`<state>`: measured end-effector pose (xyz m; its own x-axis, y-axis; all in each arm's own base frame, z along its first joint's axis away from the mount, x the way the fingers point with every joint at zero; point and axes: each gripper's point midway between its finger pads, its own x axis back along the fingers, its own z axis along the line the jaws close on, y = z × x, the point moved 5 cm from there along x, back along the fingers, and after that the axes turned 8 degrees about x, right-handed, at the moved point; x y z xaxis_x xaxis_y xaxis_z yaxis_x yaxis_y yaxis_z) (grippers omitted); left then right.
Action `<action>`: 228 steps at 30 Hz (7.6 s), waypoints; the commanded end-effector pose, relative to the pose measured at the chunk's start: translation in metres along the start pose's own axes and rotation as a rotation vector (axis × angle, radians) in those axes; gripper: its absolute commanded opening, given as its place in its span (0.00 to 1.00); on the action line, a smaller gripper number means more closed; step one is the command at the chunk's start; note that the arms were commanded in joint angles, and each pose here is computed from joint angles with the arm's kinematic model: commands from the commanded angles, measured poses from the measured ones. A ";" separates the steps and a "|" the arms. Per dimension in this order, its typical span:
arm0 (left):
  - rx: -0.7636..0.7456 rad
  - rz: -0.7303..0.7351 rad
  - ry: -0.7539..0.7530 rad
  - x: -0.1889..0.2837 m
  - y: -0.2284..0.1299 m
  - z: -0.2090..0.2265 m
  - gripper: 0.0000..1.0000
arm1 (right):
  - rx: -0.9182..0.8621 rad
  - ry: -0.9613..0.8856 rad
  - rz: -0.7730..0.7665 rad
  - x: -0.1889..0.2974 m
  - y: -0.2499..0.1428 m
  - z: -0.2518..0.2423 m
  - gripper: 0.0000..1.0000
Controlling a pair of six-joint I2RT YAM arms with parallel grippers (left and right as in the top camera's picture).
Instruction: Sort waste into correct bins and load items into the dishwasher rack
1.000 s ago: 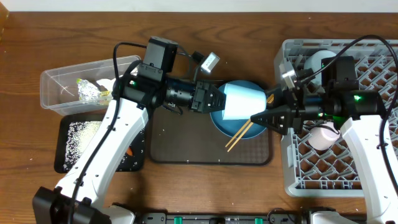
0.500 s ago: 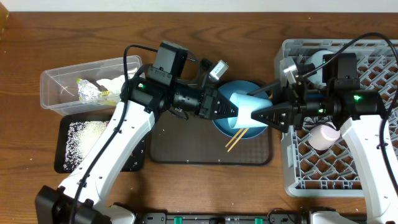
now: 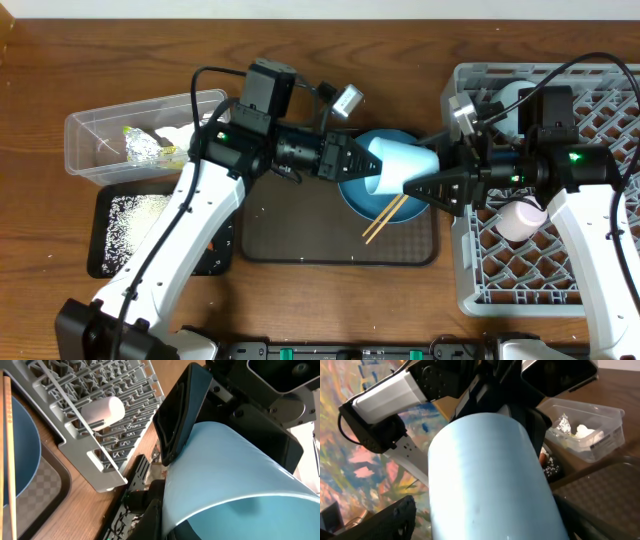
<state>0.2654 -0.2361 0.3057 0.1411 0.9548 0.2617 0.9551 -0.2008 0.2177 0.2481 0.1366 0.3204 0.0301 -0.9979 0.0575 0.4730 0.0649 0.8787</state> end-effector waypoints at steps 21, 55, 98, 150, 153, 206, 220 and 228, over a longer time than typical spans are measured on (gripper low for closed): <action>0.026 0.002 0.003 0.001 -0.002 0.002 0.17 | -0.007 -0.045 -0.011 0.010 0.005 0.001 0.37; 0.313 -0.092 0.834 0.041 -0.041 0.109 0.51 | -0.708 -1.726 0.218 0.205 -0.027 -0.013 0.20; 0.331 -0.076 0.842 0.042 -0.046 0.110 0.79 | -0.943 -1.506 0.453 0.197 -0.093 -0.148 0.99; -0.066 -0.089 0.903 -0.044 -0.034 0.089 0.83 | -0.794 -1.200 0.359 0.159 -0.022 -0.082 0.99; -0.124 -0.122 0.940 -0.055 -0.025 0.095 0.82 | -0.794 -1.201 0.359 0.159 -0.022 -0.082 0.99; -0.036 -0.649 1.201 0.115 0.053 0.101 0.99 | -0.782 -1.208 0.353 0.160 -0.021 -0.083 0.99; -0.022 -0.662 1.209 0.122 0.054 0.103 0.98 | -0.988 -0.924 0.164 0.101 -0.003 -0.072 0.33; -0.022 -0.663 1.208 0.122 0.054 0.103 0.98 | -1.045 -1.223 0.324 0.033 -0.022 -0.074 0.01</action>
<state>0.3590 -0.1102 0.2528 -0.6544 0.1067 0.7486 0.7512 0.2055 0.6273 0.3058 0.0956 0.2698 -0.1604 -0.4693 0.8684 0.9844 -0.1411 0.1055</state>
